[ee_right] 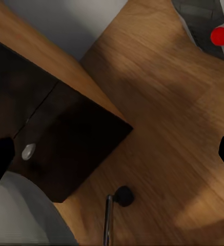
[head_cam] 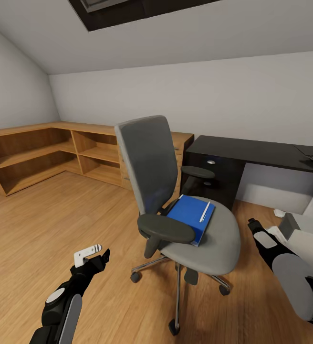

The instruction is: In the bedroom, organize the workspace by keeping the computer under the desk, ensuring the monitor is on the desk, placing the keyboard on the desk next to the monitor, placing the mouse on the desk next to the keyboard, moving the folder from the swivel chair onto the desk next to the mouse, stacking the notebook on top of the folder with the pen on top of the notebook, and positioning the swivel chair next to the desk.

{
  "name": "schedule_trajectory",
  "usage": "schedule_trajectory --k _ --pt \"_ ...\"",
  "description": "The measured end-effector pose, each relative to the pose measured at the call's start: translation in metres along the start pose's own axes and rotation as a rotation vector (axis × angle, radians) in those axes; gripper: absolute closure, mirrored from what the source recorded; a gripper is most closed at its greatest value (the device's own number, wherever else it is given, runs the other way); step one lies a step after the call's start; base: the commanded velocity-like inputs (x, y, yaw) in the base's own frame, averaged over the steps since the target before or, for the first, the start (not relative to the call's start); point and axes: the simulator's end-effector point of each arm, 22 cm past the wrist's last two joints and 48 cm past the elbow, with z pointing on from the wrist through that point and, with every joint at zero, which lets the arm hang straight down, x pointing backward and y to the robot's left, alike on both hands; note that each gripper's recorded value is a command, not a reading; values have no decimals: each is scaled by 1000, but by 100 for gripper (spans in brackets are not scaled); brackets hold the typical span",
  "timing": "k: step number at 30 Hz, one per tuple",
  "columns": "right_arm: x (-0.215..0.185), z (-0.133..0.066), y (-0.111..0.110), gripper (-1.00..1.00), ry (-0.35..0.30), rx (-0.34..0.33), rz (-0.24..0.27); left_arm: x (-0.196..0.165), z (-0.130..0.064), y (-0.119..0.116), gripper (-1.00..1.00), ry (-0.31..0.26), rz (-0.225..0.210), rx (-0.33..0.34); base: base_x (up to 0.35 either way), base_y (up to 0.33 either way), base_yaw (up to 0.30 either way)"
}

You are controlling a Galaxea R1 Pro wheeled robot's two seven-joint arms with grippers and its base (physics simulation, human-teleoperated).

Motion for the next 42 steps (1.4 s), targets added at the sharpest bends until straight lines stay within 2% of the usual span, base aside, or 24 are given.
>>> schedule_trajectory --k 17,20,23,28,30,42 --pt "6 -1 1 -100 10 0 0 -1 0 0 -100 -1 1 1 0 0 203" --pt "4 -1 1 -100 5 -2 -22 -1 0 -1 -100 -2 0 1 0 0 262" --pt "13 -2 1 -100 18 1 -1 -1 0 0 -100 -2 0 1 0 0 262" --pt "12 -1 1 -100 16 1 -16 0 0 0 -100 -1 0 1 0 0 263" --pt "14 -1 0 -100 21 2 -2 0 0 0 -100 0 0 1 0 0 262" --pt "15 0 -2 -100 18 7 -12 2 1 -1 -100 5 0 1 0 0 260"
